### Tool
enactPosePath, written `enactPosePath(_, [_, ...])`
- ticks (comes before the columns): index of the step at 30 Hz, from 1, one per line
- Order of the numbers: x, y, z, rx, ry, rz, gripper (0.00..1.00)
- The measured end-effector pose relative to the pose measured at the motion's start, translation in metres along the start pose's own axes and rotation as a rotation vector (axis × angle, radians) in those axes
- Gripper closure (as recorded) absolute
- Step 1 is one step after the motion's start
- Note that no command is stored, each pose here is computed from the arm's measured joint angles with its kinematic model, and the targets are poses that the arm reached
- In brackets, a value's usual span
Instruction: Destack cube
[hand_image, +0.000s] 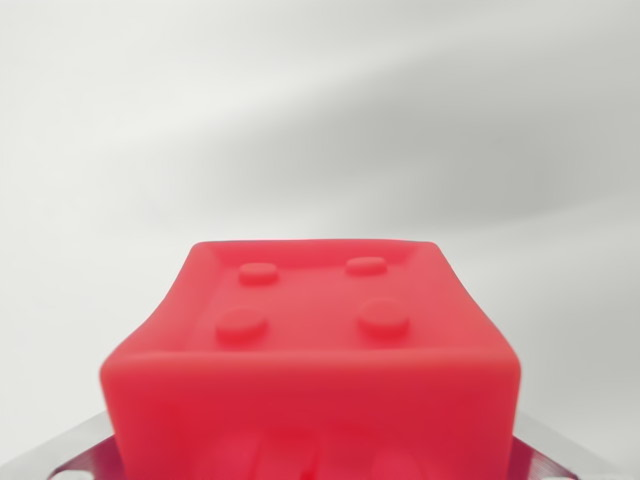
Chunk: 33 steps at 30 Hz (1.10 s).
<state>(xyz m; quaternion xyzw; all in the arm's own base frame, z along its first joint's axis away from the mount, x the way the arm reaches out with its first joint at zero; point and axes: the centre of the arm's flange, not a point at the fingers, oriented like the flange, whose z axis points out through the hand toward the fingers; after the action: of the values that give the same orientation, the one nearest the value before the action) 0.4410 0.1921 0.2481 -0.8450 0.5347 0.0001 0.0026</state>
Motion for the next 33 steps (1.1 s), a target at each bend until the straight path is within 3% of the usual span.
enactPosePath(29, [-0.043, -0.029, 0.000, -0.0012, -0.0016, 0.004, 1.00])
enactPosePath(33, [-0.044, -0.030, 0.009, -0.0041, -0.0008, 0.003, 1.00])
